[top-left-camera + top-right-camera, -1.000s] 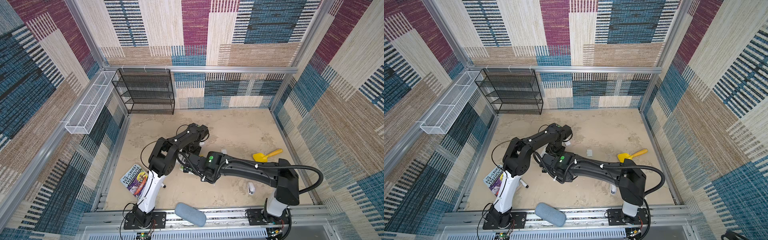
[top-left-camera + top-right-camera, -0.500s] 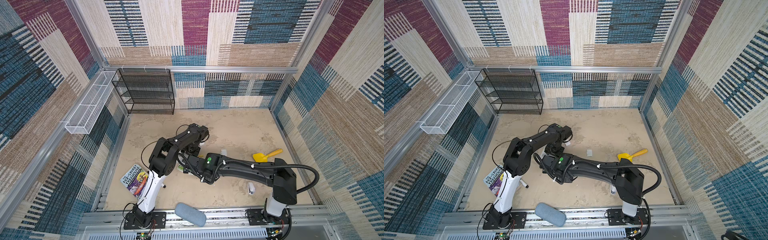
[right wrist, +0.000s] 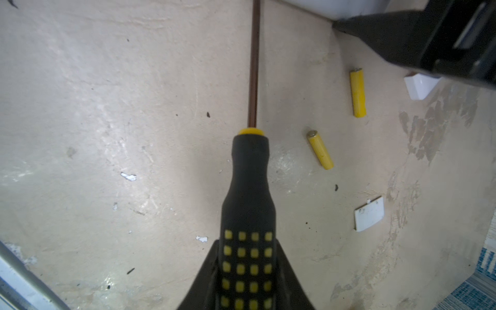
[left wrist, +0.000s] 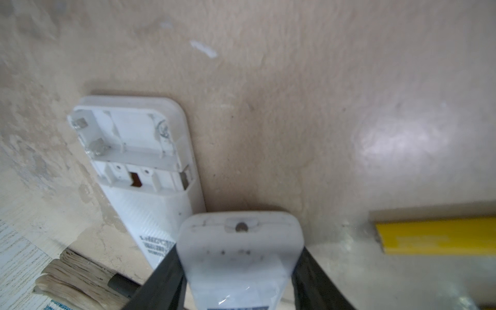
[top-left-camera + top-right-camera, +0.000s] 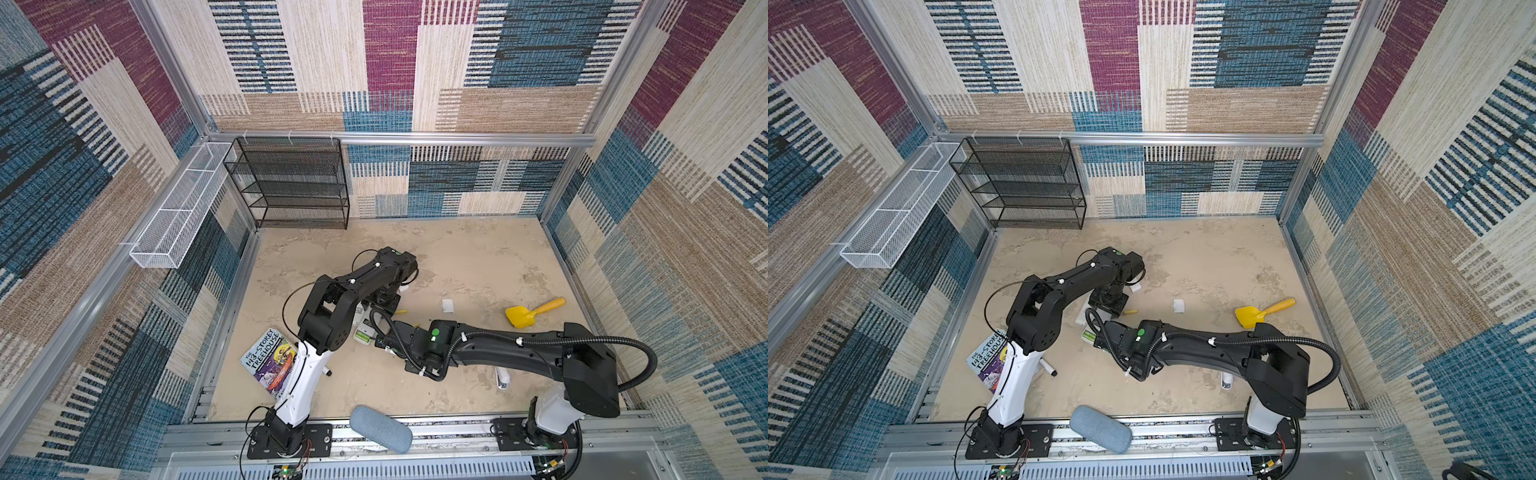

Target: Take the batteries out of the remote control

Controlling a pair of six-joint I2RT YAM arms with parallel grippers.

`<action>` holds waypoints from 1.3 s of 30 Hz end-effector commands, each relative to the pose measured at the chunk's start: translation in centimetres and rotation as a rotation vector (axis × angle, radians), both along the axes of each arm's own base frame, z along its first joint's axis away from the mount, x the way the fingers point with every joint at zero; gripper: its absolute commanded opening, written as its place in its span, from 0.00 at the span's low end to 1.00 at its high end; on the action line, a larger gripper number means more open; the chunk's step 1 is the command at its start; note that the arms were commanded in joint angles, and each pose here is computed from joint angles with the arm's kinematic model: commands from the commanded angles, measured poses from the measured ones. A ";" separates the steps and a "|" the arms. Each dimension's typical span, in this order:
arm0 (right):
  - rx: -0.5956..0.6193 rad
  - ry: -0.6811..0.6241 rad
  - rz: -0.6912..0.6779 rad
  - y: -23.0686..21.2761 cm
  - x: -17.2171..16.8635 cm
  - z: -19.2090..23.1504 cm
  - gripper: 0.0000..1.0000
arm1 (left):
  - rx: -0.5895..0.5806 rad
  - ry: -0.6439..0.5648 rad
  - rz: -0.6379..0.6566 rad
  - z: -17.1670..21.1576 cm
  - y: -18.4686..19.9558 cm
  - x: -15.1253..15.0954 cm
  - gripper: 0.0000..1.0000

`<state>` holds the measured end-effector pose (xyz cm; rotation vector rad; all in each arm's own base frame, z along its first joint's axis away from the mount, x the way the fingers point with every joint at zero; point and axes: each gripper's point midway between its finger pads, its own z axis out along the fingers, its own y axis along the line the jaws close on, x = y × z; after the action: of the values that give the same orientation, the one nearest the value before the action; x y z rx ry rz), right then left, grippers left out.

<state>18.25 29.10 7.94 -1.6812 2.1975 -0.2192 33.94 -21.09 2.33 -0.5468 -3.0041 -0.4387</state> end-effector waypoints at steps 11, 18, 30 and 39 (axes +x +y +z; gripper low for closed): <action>0.228 0.038 -0.118 1.1 -1.0 -1.4 0.00 | -0.105 0.071 0.056 -1.9 -1.9 -1.2 0.42; 0.261 0.002 -0.128 0.5 -0.8 0.6 0.00 | -0.109 0.073 0.058 -2.0 -2.0 -1.2 0.42; 0.327 -0.053 -0.150 -0.3 0.1 3.8 0.00 | -0.258 0.083 0.058 -2.1 -5.1 -0.5 0.50; 0.333 -0.034 -0.144 0.1 0.0 3.3 0.00 | -0.258 0.078 0.051 -2.0 -4.9 -0.2 0.69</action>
<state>18.05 28.59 11.07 -1.3619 2.1937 0.0471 31.83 -24.73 1.82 -0.4766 -2.9285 -0.0673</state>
